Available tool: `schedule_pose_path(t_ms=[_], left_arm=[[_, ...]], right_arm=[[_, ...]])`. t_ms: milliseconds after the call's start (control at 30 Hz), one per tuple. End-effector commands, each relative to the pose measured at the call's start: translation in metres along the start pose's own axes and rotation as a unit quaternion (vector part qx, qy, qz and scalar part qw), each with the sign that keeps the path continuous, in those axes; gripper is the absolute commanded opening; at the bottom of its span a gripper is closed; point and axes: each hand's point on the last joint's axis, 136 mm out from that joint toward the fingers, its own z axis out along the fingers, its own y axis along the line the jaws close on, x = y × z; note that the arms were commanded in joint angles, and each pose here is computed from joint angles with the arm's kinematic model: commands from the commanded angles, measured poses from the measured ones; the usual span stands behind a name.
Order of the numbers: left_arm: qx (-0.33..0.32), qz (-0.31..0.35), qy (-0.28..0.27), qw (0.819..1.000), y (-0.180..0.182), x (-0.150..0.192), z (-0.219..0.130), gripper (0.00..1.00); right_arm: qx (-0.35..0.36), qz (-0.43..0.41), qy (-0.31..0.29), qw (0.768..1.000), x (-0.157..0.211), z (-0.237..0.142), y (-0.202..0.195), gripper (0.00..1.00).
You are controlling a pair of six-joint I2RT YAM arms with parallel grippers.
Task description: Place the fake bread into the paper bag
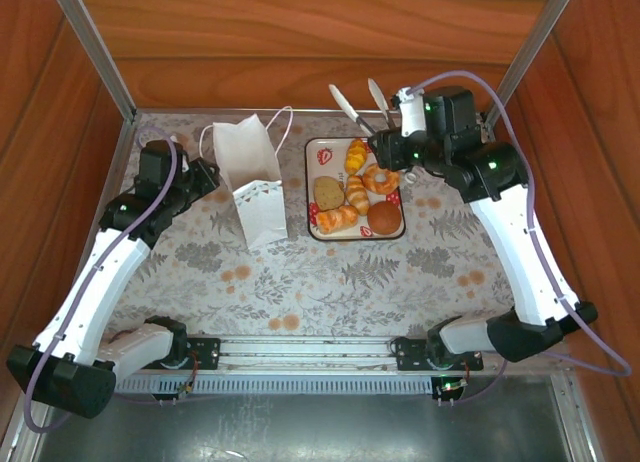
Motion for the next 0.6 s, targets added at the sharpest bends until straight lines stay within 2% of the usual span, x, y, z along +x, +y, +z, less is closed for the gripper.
schedule_pose_path(t_ms=[0, 133, 267, 400, 567], left_arm=[[0.019, 0.003, -0.02, 1.0, -0.009, -0.012, -0.016, 0.48], [0.044, 0.026, -0.021, 0.998, -0.015, -0.009, -0.02, 0.69], [0.051, 0.033, -0.029, 0.998, -0.012, -0.007, -0.024, 0.79], [0.059, 0.028, -0.039, 0.997, -0.009, -0.005, -0.028, 0.84], [0.071, 0.029, -0.037, 0.996, -0.01, -0.001, -0.031, 0.85]], right_arm=[[0.009, 0.033, 0.016, 0.999, 0.009, 0.017, -0.014, 0.62], [0.019, 0.051, 0.053, 0.997, 0.03, 0.046, -0.029, 0.62], [0.038, 0.062, 0.093, 0.993, 0.048, 0.075, -0.046, 0.62], [0.059, 0.069, 0.129, 0.987, 0.064, 0.102, -0.061, 0.62], [0.082, 0.07, 0.172, 0.979, 0.08, 0.141, -0.079, 0.62]])
